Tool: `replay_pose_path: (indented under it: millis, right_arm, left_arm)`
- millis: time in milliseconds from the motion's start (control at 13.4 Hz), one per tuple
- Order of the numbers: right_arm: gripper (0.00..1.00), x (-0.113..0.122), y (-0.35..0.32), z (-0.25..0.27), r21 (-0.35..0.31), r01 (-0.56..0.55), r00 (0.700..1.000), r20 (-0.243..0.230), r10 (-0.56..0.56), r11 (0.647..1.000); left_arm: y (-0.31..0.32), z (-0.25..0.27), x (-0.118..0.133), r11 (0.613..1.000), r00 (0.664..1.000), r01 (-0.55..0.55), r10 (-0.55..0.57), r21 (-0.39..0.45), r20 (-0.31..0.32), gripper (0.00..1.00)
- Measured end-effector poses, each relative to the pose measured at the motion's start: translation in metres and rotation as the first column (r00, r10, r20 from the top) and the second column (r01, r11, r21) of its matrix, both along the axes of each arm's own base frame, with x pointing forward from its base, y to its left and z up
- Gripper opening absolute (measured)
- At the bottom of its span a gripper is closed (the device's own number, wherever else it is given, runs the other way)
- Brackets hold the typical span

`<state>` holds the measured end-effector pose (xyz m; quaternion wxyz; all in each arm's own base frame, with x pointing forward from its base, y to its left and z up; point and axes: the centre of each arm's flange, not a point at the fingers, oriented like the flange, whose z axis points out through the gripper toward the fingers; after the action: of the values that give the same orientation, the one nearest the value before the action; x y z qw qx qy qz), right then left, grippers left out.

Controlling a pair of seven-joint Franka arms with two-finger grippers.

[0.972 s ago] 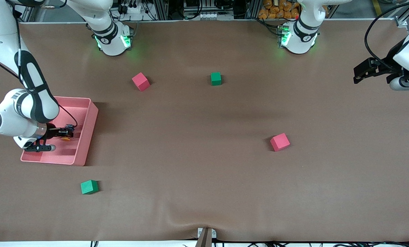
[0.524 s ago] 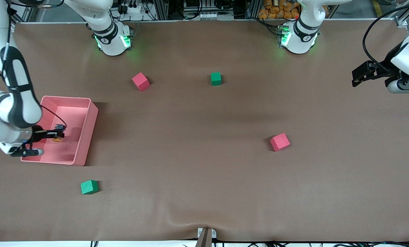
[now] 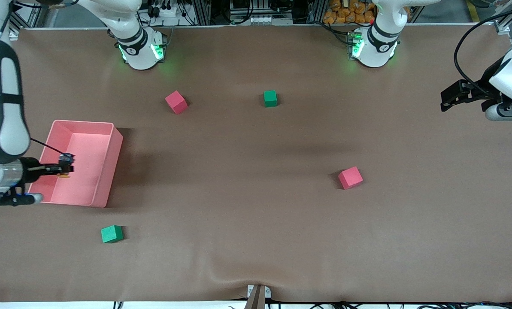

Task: Place and upright button with both arms
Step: 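Grasp the yellow button by its base with the right gripper, then carry the button out of the tray to the table middle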

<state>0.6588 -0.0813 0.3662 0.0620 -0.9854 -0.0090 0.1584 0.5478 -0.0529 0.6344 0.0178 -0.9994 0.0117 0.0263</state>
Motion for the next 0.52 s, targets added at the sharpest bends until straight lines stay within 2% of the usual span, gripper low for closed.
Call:
replay_pose_path:
  millis: [299, 524]
  right_arm:
    - [0.34, 0.011, 0.171, 0.016, -0.003, 0.075, 0.997, 0.020, -0.075, 0.997]
    - [0.34, 0.001, 0.291, 0.011, -0.013, 0.102, 0.993, 0.062, -0.101, 0.995]
  left_arm:
    - [-0.001, -0.001, 0.000, 1.000, 1.000, 0.003, -0.003, 0.000, -0.001, 1.00]
    - [-0.002, -0.001, 0.000, 1.000, 1.000, 0.004, -0.004, 0.000, -0.001, 1.00]
